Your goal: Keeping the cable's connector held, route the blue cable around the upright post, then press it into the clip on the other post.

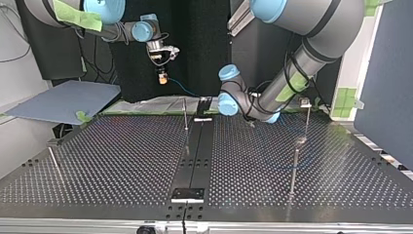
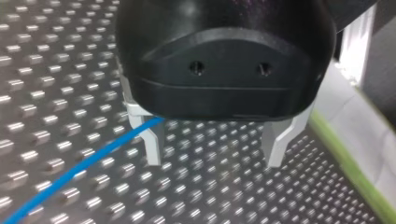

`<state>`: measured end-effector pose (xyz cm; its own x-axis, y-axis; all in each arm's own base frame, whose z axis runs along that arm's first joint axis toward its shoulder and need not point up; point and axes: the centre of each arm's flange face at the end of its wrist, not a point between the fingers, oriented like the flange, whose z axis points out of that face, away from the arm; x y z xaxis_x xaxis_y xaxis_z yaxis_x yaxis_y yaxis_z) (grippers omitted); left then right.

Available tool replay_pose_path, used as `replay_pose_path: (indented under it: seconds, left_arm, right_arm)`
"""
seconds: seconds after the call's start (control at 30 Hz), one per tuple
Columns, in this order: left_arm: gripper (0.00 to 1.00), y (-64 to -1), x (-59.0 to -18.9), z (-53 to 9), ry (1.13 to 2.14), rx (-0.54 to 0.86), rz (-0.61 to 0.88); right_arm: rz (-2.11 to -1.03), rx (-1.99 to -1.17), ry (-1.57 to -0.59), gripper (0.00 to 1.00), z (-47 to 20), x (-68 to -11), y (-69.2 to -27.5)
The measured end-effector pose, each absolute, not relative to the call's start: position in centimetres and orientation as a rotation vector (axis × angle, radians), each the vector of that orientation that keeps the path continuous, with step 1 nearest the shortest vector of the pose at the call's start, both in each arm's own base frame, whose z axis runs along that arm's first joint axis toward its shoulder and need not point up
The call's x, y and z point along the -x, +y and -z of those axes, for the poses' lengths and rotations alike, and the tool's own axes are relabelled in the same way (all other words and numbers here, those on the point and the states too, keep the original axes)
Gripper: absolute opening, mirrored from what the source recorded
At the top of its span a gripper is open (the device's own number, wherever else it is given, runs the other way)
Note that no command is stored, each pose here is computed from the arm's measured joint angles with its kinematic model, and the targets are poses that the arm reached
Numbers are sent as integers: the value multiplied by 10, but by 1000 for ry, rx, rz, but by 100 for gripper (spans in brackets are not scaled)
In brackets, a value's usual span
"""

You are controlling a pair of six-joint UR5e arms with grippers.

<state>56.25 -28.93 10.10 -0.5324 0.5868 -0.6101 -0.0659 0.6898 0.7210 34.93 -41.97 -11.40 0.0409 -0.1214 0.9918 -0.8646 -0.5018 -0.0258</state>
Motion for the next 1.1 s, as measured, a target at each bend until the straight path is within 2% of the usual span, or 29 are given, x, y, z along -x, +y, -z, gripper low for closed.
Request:
replay_pose_path:
  seconds: [0.63,1.1]
  left_arm:
    - [99,-295,-542,-37,2083,-476,-859]
    - [99,-314,-538,-14,2098,-447,-669]
  right_arm:
    - [-1517,-1697,-1002,0,114,-349,-420]
    - [-1516,-1700,-998,0,114,-350,-419]
